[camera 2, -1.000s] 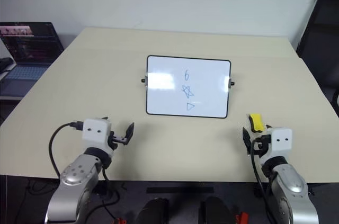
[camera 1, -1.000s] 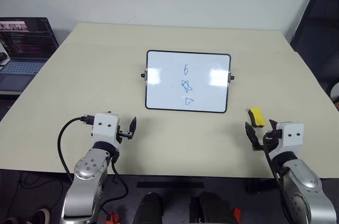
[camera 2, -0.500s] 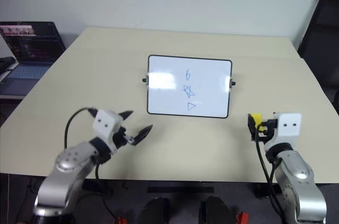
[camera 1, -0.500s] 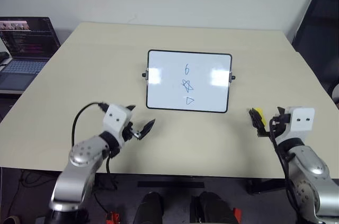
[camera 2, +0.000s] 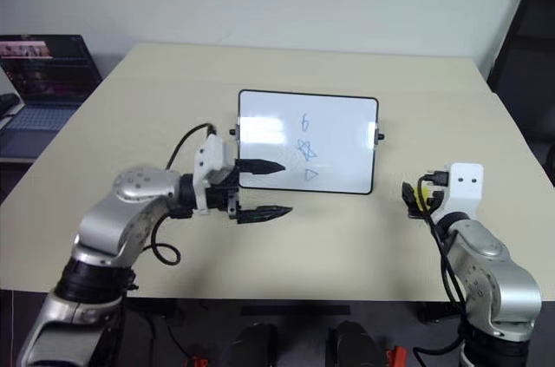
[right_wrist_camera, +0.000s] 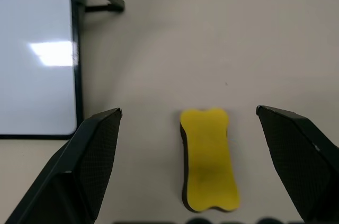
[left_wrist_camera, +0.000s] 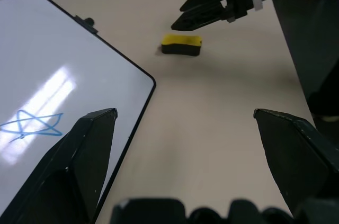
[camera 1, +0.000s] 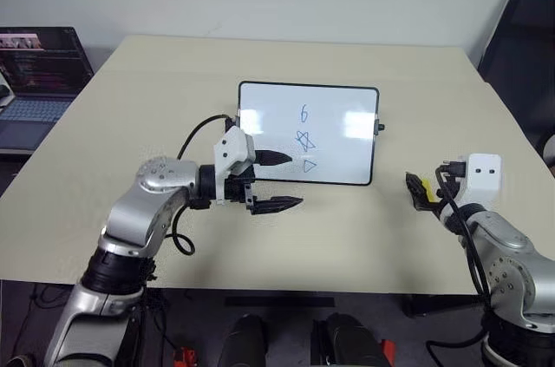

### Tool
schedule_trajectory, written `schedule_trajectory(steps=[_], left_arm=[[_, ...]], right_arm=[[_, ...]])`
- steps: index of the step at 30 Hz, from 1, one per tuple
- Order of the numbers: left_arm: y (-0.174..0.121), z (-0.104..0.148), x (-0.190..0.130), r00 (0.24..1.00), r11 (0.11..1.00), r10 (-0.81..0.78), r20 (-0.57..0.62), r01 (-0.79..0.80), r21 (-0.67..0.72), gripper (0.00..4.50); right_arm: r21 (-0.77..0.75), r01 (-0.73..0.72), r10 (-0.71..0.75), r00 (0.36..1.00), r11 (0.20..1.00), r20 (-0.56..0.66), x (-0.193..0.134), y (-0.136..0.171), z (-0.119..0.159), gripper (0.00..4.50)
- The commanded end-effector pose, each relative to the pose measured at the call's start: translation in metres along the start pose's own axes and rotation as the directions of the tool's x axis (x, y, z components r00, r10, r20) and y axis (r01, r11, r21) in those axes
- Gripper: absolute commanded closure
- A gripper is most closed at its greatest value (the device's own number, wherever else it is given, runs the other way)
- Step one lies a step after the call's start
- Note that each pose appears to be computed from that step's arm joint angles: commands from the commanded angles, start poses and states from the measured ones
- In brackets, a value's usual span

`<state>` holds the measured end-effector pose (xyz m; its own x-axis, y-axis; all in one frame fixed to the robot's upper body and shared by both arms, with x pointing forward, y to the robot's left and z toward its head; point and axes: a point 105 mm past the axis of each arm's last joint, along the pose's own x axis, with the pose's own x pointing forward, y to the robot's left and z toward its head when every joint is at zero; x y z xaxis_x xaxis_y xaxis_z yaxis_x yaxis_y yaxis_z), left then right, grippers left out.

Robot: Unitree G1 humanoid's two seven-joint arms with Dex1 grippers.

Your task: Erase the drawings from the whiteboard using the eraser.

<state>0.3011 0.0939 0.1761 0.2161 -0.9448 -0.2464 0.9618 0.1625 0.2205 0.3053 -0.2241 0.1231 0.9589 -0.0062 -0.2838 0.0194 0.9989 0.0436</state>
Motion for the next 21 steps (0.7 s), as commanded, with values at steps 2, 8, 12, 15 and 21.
schedule_trajectory(steps=[2,8,12,15,21], left_arm=[[0.002,0.013,0.008,0.998,0.995,-0.061,0.0,0.061,0.081,0.0],[0.002,0.017,0.014,0.996,0.99,-0.088,0.003,0.087,0.107,0.0],[0.005,0.015,0.012,0.997,0.991,-0.076,0.008,0.074,0.11,0.0],[0.007,0.012,0.009,0.998,0.992,-0.062,0.005,0.061,0.11,0.0],[0.006,0.009,0.006,0.999,0.993,-0.051,0.003,0.05,0.106,0.0]], right_arm=[[-0.053,0.014,-0.014,1.0,0.999,0.0,0.005,-0.006,-0.002,0.04],[-0.052,-0.011,0.01,1.0,0.999,-0.015,0.015,-0.003,-0.006,0.04],[-0.052,-0.008,0.007,1.0,0.999,-0.024,0.021,-0.005,-0.01,0.04],[-0.048,-0.008,0.007,1.0,0.999,-0.024,0.025,-0.005,-0.01,0.04],[-0.041,0.007,-0.008,1.0,0.999,-0.021,0.031,-0.008,-0.011,1.69]])
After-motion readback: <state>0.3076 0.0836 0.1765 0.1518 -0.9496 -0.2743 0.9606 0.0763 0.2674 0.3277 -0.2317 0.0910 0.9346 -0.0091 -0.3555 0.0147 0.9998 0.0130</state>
